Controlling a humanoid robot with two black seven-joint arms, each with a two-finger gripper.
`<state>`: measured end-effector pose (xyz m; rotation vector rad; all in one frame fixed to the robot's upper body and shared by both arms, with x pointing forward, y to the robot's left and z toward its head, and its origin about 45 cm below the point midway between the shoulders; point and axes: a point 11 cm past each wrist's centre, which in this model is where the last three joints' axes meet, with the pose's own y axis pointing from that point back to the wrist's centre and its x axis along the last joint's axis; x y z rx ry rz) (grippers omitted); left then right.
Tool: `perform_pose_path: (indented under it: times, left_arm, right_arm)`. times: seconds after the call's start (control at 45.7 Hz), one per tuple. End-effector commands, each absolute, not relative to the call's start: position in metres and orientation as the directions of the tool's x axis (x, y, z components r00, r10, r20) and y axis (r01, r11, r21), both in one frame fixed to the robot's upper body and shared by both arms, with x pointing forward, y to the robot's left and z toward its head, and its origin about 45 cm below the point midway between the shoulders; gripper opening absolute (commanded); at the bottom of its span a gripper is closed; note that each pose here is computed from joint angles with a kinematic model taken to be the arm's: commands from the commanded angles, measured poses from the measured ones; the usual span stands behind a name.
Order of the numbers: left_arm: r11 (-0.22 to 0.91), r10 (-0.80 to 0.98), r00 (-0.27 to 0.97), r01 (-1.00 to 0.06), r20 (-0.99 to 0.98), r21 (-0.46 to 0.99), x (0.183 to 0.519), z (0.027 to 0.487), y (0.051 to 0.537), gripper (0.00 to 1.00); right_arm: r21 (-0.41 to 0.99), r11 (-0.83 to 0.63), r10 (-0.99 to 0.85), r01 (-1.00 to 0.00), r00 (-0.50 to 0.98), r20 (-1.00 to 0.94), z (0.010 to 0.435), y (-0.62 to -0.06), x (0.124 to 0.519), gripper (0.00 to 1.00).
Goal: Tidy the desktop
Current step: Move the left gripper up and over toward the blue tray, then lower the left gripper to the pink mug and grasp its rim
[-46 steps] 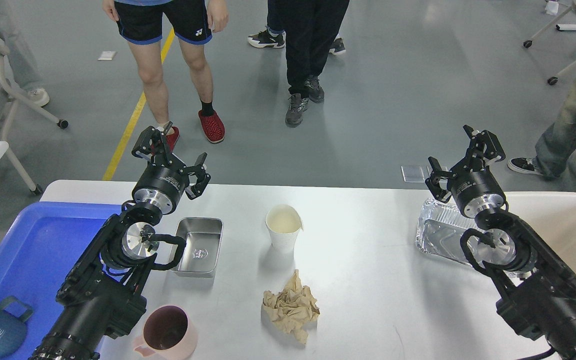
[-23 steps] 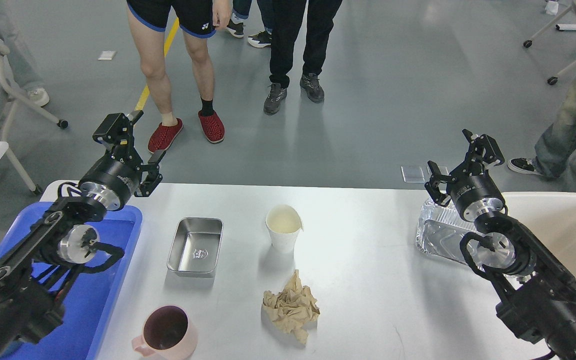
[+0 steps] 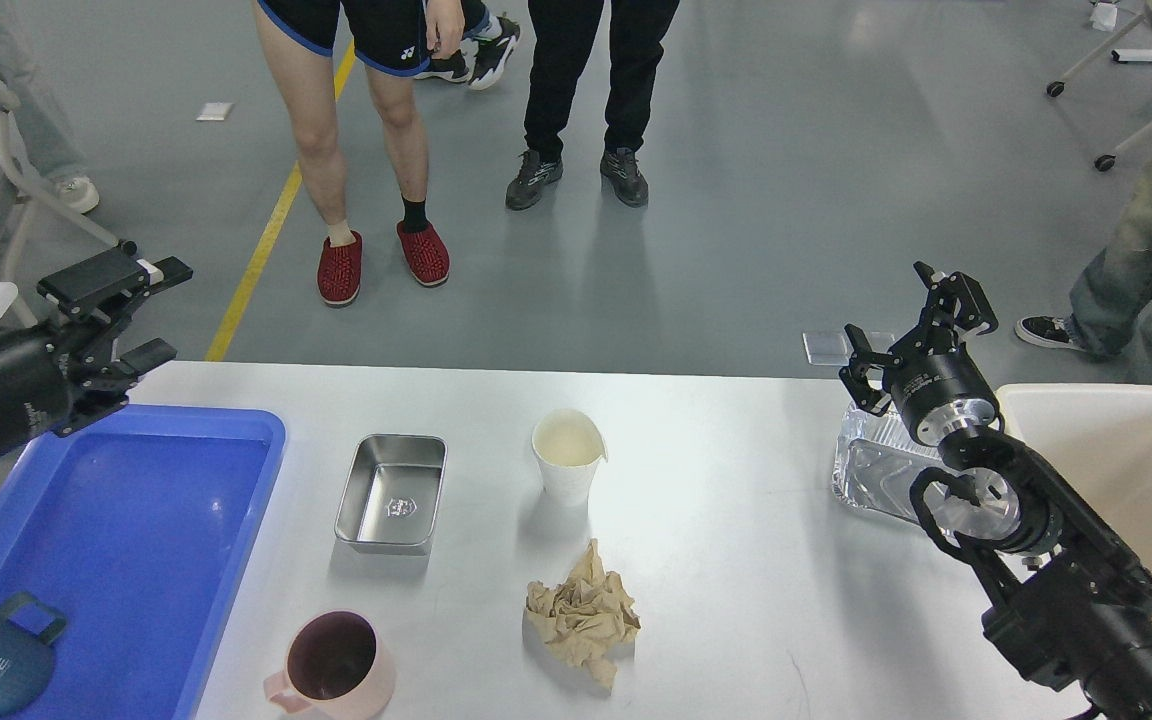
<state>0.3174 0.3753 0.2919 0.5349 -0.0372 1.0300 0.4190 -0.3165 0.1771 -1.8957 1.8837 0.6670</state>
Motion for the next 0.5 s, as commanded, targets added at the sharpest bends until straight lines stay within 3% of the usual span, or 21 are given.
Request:
perform_pose_path:
  times: [0.0, 0.482]
  left_arm:
    - [0.401, 0.756, 0.567, -0.797, 0.328, 0.453, 0.304, 0.307, 0.381, 0.97]
    - [0.325, 0.588, 0.729, -0.610, 0.351, 0.722, 0.247, 0.308, 0.424, 0.97]
  right_arm:
    - [0.058, -0.027, -0.813, -0.998, -0.012, -0.582, 0.177, -0.315, 0.419, 1.00]
    - [0.059, -0.028, -0.813, -0.998, -0.012, -0.582, 0.177, -0.315, 0.419, 1.00]
